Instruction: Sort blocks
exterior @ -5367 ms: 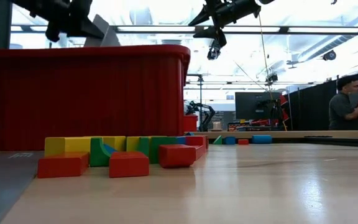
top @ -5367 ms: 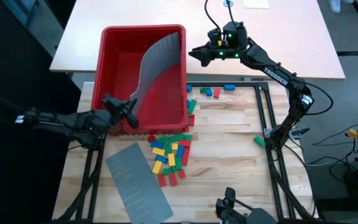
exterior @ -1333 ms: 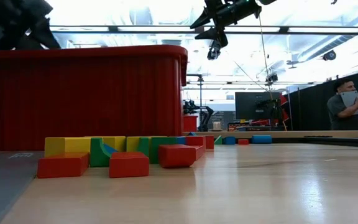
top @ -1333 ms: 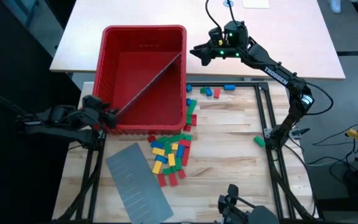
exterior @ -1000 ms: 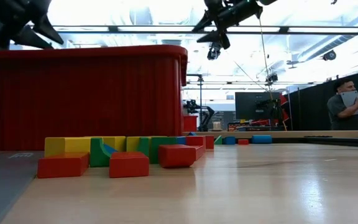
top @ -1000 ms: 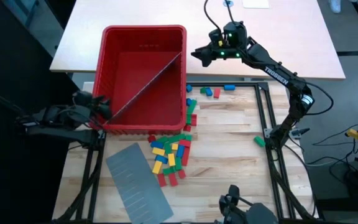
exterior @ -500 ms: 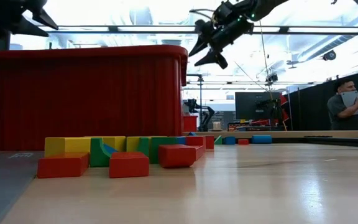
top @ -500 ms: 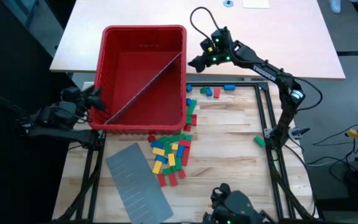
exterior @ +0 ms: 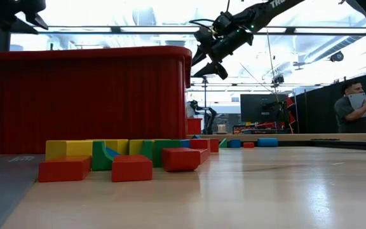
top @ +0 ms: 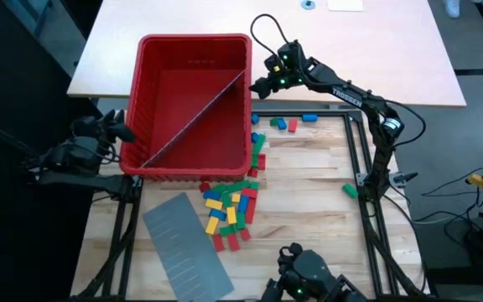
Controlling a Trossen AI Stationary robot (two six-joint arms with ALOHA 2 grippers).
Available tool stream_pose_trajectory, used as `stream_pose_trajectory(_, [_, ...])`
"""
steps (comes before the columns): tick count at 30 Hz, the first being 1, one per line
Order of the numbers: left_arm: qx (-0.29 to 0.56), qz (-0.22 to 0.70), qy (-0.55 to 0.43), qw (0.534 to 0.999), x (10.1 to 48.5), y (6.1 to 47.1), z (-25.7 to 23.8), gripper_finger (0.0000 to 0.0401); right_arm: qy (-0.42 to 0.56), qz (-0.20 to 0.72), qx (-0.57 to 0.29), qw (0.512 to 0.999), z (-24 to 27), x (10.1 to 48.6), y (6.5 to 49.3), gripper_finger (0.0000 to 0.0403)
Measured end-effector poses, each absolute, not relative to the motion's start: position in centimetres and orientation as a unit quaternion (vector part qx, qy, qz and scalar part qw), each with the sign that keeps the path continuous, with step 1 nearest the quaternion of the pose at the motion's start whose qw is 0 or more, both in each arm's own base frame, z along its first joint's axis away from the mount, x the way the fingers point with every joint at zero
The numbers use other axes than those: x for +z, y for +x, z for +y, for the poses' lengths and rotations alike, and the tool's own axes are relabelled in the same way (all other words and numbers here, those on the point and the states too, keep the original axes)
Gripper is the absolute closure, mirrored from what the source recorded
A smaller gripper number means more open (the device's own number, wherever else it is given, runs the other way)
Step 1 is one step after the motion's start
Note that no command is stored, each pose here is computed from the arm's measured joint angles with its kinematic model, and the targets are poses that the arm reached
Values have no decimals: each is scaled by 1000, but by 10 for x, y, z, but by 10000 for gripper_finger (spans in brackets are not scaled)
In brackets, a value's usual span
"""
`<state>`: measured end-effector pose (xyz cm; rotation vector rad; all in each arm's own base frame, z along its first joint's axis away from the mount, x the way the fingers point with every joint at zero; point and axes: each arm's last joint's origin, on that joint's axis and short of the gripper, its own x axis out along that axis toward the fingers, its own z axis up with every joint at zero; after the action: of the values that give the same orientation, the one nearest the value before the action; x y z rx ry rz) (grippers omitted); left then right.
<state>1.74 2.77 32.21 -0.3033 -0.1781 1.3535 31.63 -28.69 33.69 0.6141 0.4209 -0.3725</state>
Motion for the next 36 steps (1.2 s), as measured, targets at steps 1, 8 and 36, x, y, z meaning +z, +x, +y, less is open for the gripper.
stream_pose_trajectory(1, [626,-82,-136,763,322,17,28,263,299,204,-181,914,-287,337,316,208])
stream_pose_trajectory(8, [635,-84,-128,757,322,11,28,281,298,203,-183,915,-288,337,315,208])
stream_pose_trajectory(36, [527,-39,-198,825,311,12,26,401,221,149,-171,948,-293,350,320,402])
